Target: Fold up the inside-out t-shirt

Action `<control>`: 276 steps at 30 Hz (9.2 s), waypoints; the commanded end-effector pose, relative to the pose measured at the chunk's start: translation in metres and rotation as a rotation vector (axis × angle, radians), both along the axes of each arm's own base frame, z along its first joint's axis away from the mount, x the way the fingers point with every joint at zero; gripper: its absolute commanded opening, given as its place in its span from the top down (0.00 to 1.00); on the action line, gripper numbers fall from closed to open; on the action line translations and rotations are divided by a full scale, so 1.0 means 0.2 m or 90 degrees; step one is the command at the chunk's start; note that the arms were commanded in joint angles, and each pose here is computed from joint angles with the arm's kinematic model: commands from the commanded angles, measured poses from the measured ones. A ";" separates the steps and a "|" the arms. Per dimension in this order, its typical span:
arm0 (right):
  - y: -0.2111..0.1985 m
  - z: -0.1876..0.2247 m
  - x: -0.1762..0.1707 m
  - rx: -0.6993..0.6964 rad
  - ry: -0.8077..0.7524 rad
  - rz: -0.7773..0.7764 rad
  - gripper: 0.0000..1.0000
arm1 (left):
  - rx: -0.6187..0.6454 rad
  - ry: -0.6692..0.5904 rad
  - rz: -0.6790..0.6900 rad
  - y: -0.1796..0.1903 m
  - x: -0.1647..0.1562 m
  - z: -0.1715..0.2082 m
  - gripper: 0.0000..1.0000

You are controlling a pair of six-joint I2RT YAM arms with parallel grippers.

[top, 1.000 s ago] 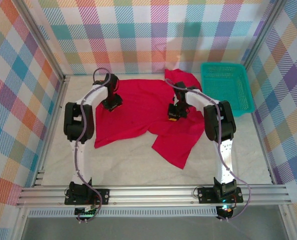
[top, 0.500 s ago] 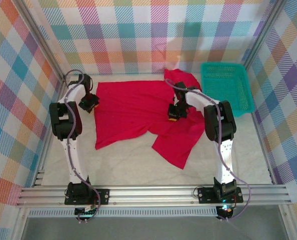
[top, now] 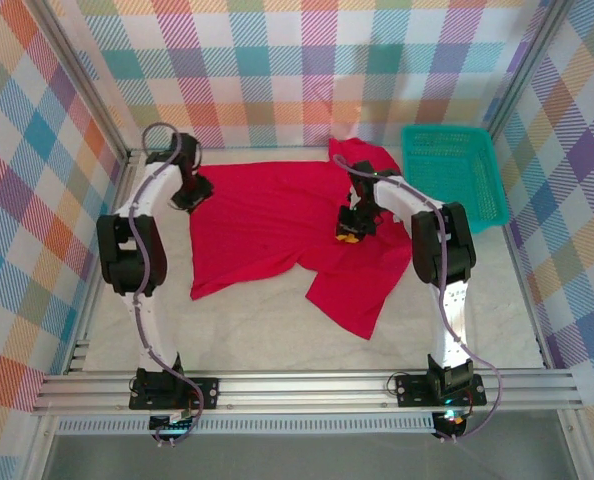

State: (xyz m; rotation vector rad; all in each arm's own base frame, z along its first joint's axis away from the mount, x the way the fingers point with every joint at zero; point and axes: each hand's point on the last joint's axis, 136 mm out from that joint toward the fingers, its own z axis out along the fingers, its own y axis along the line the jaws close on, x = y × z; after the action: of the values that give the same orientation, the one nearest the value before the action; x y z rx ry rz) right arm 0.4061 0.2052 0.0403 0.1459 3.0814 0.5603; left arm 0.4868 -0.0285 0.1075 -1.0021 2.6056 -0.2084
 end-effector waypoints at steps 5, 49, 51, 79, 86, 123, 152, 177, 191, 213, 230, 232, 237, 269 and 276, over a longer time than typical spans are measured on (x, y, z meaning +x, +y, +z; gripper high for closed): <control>-0.06 0.03 0.21 -0.037 -0.031 -0.007 0.73 | -0.083 0.098 -0.005 -0.13 0.02 -0.40 0.61; -0.23 0.01 0.02 -0.111 -0.026 -0.004 0.43 | -0.070 0.166 0.067 0.20 -0.37 -0.61 0.59; -0.25 -0.04 0.01 -0.121 -0.025 -0.005 0.42 | -0.052 0.168 0.079 0.30 -0.33 -0.60 0.59; -0.06 0.30 -0.22 0.006 -0.123 0.056 0.42 | -0.144 0.119 0.224 0.52 -1.00 -0.26 0.57; -0.06 0.25 -0.27 0.018 -0.107 0.060 0.42 | -0.122 0.142 0.247 0.59 -0.99 -0.35 0.58; -0.21 -0.02 -1.31 -0.125 0.031 -0.036 0.62 | -0.149 -0.032 0.256 0.56 -0.88 -0.14 1.00; -0.16 -0.18 -1.39 -0.148 0.035 -0.033 0.92 | -0.155 -0.034 0.247 0.54 -0.88 -0.13 1.00; -0.29 2.47 -0.59 0.044 -0.854 -0.054 1.00 | -0.067 -0.682 0.045 0.41 -0.83 2.14 1.00; -0.58 3.10 -0.75 -0.083 -1.107 -0.118 1.00 | 0.088 -0.878 0.011 0.37 -1.14 2.73 1.00; -0.28 1.20 0.95 -0.265 -0.606 -0.065 1.00 | -0.059 -0.309 -0.011 0.44 0.43 0.42 1.00; -0.40 0.57 1.38 -0.345 -0.616 -0.158 1.00 | -0.017 -0.158 0.032 0.58 0.76 -0.19 1.00; -0.39 0.62 1.40 -0.337 -0.639 -0.173 1.00 | -0.016 -0.176 0.047 0.61 0.78 -0.14 1.00; -0.39 0.78 1.46 -0.313 -0.711 -0.213 0.94 | -0.056 -0.222 0.090 0.69 0.81 -0.02 0.74; -0.08 -0.13 -0.49 -0.082 -0.059 -0.040 0.49 | -0.173 0.030 0.065 0.14 -0.56 -0.47 0.49; -0.16 -0.23 -1.04 -0.165 0.002 -0.040 0.53 | -0.131 0.036 0.098 0.29 -0.81 -0.37 0.49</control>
State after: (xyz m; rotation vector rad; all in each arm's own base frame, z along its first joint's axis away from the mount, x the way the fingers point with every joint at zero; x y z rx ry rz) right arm 0.2503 0.2033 0.0175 0.0965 2.9674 0.3407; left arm 0.3533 0.0181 0.0301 -1.2764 2.5357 -0.5225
